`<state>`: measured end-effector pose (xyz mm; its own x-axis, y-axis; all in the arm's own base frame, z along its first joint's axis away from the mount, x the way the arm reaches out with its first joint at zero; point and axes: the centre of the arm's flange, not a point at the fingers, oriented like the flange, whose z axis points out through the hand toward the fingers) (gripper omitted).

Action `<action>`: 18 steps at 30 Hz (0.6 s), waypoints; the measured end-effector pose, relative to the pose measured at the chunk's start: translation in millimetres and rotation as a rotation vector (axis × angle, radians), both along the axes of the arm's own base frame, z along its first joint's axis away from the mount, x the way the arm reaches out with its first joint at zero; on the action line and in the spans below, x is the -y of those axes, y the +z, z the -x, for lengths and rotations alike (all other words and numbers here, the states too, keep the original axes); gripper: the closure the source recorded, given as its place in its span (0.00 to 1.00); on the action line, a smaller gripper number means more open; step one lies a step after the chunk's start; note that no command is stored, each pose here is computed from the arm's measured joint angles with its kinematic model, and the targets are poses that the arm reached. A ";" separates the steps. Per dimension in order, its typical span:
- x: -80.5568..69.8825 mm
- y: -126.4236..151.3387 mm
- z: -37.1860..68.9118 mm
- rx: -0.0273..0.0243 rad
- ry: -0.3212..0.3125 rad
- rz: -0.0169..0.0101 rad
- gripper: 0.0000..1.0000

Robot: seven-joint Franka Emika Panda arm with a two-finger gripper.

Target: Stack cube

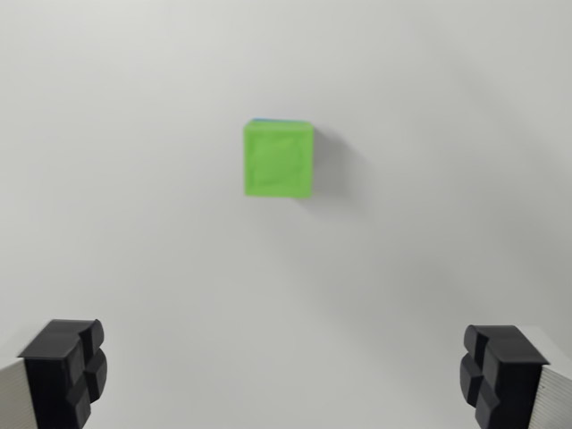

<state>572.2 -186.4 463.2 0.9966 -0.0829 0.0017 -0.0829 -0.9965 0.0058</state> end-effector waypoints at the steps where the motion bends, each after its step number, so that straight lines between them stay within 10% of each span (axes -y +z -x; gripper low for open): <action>1: 0.0 1.1 0.1 -0.0002 0.000 0.0000 0.00; 18: 0.0 3.5 0.1 -0.0009 0.000 -0.0002 0.00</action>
